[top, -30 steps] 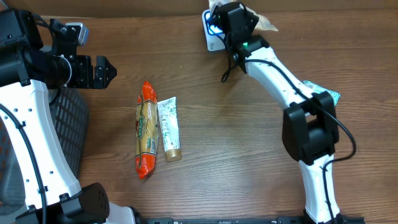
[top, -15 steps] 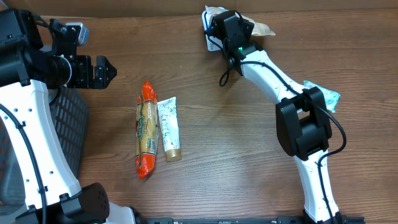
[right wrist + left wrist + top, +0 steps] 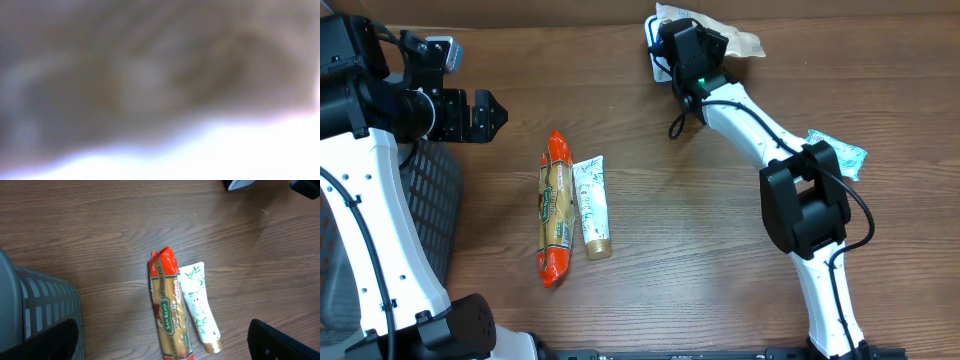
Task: Scan the item barcode
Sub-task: 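Carry the snack bag right and drop it beside the wipes pack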
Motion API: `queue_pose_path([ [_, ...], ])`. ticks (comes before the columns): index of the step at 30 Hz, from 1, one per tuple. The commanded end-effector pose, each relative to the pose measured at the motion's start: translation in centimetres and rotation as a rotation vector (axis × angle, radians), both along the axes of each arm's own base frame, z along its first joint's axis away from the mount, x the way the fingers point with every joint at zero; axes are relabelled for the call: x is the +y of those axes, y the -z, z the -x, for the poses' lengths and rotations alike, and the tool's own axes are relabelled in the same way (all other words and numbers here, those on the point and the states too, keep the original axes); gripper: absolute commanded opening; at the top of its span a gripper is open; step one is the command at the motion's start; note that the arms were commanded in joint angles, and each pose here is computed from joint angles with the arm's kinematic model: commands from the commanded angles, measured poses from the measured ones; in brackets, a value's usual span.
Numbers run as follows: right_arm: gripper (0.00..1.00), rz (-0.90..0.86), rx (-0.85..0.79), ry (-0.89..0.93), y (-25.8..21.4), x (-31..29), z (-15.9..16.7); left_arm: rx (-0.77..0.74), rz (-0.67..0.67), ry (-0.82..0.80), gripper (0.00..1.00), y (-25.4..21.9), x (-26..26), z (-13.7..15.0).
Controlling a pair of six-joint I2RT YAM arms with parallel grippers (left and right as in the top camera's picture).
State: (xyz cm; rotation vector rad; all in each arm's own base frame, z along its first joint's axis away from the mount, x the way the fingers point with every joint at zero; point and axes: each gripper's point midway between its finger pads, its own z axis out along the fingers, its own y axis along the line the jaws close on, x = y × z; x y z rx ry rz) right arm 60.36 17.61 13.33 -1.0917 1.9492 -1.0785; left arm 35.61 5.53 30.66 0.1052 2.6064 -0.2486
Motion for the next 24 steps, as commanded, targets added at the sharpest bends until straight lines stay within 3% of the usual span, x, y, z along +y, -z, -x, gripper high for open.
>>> queue_pose_path([
  [1, 0.04, -0.11, -0.113, 0.046, -5.2, 1.0, 0.9, -0.012, -0.003, 0.026, 0.99, -0.2, -0.2, -0.1],
  [7, 0.04, -0.417, -0.117, 0.029, -13.2, 0.7, 4.8, -0.012, -0.003, 0.026, 0.99, -0.2, -0.2, -0.1],
  [10, 0.04, -0.797, -0.036, 0.009, -16.8, 1.1, 8.1, -0.012, -0.003, 0.026, 0.99, -0.2, -0.2, -0.1],
  [15, 0.04, -1.249, 0.208, 0.013, -20.3, -1.5, 13.4, -0.012, -0.003, 0.026, 0.99, -0.2, -0.2, -0.1],
  [19, 0.04, -1.526, 0.377, 0.196, -19.9, -7.4, 15.9, -0.012, -0.003, 0.026, 1.0, -0.2, -0.2, -0.1],
  [24, 0.04, -1.719, 0.488, 0.48, -15.5, -15.8, 17.3, -0.012, -0.003, 0.025, 1.0, -0.2, -0.2, -0.1],
])
